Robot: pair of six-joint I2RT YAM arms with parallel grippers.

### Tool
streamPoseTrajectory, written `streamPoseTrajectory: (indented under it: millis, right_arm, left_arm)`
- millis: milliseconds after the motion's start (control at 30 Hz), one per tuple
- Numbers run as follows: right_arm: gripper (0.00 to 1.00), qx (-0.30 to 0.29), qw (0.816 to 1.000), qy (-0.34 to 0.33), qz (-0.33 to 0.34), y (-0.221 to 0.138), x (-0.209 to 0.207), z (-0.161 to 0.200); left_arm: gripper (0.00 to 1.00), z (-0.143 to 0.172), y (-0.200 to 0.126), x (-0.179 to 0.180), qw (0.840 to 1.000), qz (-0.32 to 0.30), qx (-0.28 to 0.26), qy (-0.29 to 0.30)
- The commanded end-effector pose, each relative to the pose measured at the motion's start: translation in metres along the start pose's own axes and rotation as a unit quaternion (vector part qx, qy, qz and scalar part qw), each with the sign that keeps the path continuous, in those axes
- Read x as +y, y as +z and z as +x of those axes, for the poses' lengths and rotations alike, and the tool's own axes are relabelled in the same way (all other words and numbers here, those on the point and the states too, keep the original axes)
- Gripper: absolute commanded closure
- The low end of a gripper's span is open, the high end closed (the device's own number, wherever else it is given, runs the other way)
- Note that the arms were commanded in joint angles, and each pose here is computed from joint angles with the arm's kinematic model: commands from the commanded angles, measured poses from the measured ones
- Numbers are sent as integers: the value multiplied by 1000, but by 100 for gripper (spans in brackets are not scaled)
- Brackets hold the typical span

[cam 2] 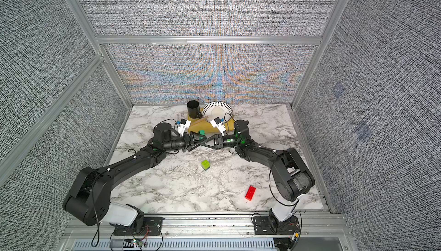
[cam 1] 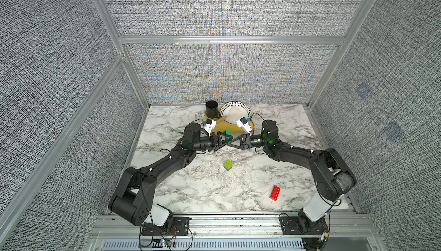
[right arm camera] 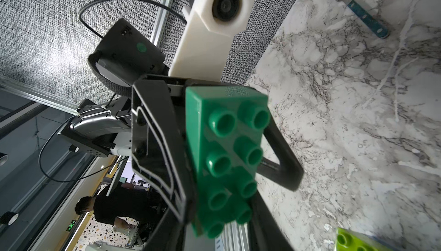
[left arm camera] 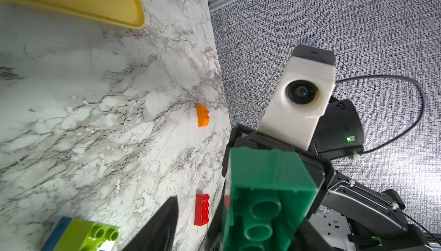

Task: Assemble an ice cream with lego
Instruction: Pick up the lego brick from the center of the board, then place the lego brick at the center of the board.

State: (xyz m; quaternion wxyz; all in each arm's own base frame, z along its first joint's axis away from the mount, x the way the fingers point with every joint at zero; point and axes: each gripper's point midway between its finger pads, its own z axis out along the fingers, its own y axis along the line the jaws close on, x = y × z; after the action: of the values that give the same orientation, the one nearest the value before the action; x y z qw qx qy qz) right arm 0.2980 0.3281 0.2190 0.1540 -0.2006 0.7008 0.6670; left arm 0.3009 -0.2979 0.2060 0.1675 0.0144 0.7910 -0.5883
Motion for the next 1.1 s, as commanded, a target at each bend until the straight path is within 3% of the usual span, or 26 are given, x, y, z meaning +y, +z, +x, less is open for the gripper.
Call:
streamPoseTrajectory:
  millis: [0,133,333,433,533,633,733,833,1000,1067]
  right_arm:
    - [100,-8,1000,-9,11,0,-5,-3]
    - [100,-8,998,14,68,-5,-31,2]
    - [100,-3,976,11,220,-24,-72,10]
    - [100,12,940,-1,342,-46,-96,16]
    - [100,47,876,-19,480,-74,-126,28]
    - [100,83,814,-18,575,-100,-152,42]
    - [100,104,774,-20,624,-112,-166,45]
    - [100,120,748,-22,652,-114,-177,43]
    - [100,155,717,-31,678,-102,-196,46]
    - [100,165,714,-31,680,-95,-202,48]
  left_arm:
    - [16,1,-4,0,1000,-15,-1,15]
    - [1,-2,-16,11,996,-84,-21,34]
    - [0,-9,-45,33,974,-219,-42,51]
    - [0,-7,-64,53,950,-306,-33,46]
    - [0,-9,-87,65,921,-385,-29,51]
    - [0,-12,-108,63,900,-428,-35,73]
    - [0,-19,-133,59,873,-473,-56,100]
    - [0,-25,-153,56,852,-502,-86,118]
    - [0,-23,-163,60,848,-507,-104,112]
    - [0,-22,-165,66,848,-510,-104,105]
